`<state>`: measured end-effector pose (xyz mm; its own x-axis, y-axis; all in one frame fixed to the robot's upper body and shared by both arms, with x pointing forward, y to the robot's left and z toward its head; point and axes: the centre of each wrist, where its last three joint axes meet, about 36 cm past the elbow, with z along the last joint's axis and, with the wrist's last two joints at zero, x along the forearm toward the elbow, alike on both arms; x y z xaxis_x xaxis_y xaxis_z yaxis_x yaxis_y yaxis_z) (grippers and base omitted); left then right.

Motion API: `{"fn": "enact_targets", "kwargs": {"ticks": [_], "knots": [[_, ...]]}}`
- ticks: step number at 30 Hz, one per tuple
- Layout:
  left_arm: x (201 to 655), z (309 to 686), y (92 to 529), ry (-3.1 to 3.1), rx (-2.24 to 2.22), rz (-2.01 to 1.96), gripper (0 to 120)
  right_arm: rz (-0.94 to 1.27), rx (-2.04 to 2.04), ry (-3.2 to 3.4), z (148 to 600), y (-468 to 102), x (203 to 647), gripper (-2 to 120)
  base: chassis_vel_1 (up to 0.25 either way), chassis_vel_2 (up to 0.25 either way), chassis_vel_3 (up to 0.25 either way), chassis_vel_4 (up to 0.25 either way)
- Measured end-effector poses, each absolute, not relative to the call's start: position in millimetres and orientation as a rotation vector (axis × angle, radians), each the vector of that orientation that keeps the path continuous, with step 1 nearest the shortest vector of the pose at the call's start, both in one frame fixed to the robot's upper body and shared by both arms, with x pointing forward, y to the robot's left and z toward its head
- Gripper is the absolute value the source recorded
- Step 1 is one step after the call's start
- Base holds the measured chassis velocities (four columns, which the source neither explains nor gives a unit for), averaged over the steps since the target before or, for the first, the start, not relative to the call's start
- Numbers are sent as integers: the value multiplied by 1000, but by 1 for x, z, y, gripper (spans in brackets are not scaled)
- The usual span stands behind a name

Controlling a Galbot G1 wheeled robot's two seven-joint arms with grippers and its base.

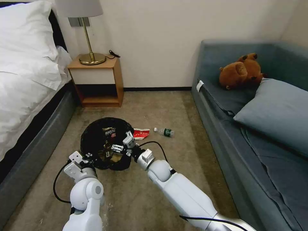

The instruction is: Pick up the trash bin, then pick up the garbage on the floor and place it into the trash bin.

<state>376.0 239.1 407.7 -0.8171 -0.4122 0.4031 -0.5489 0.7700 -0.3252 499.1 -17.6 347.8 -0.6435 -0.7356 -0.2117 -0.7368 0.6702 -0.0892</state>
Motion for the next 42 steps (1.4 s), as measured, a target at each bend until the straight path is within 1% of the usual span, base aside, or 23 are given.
{"fn": "enact_targets", "kwargs": {"ticks": [1,3,6,8,12,15,16,19,23,26,27,29,30,32,34,40,42], "knots": [[376,408,239,-2656,742,627,1,8,-1190,2656,348,-18,499,96,0,0,0,0],[377,405,241,-2648,754,620,1,53,-1110,2677,362,-27,500,99,0,0,0,0],[377,404,241,-2640,754,620,1,69,-1047,2685,370,-37,501,100,0,0,0,0],[379,401,244,-2629,747,614,1,86,-896,2722,380,-66,500,100,0,0,0,0],[382,401,255,-2631,746,584,1,101,-759,2765,380,-88,494,100,0,0,0,0],[383,403,275,-2639,722,548,1,100,-599,2815,374,-123,477,100,0,0,0,0],[383,403,275,-2639,722,548,1,100,-599,2815,374,-123,477,100,0,0,0,0],[384,404,286,-2656,679,519,1,95,-475,2828,369,-153,462,100,0,0,0,0],[384,405,290,-2662,659,511,1,85,-427,2828,366,-165,456,100,0,0,0,0],[382,404,299,-2686,591,476,1,56,-324,2844,353,-192,432,100,0,0,0,0],[382,404,299,-2686,591,476,1,56,-324,2844,353,-192,432,100,0,0,0,0],[380,401,305,-2710,532,452,1,47,-281,2860,342,-200,414,100,0,0,0,0],[380,401,305,-2710,532,452,1,47,-281,2860,342,-200,414,100,0,0,0,0],[376,398,310,-2736,454,425,1,41,-252,2869,329,-205,398,100,0,0,0,0],[374,398,312,-2749,425,412,1,40,-235,2874,324,-206,392,100,0,0,0,0],[374,400,317,-2766,411,404,1,38,-209,2897,312,-209,386,100,0,0,0,0],[373,400,317,-2761,419,418,1,39,-209,2920,301,-209,385,100,0,0,0,0]]}}
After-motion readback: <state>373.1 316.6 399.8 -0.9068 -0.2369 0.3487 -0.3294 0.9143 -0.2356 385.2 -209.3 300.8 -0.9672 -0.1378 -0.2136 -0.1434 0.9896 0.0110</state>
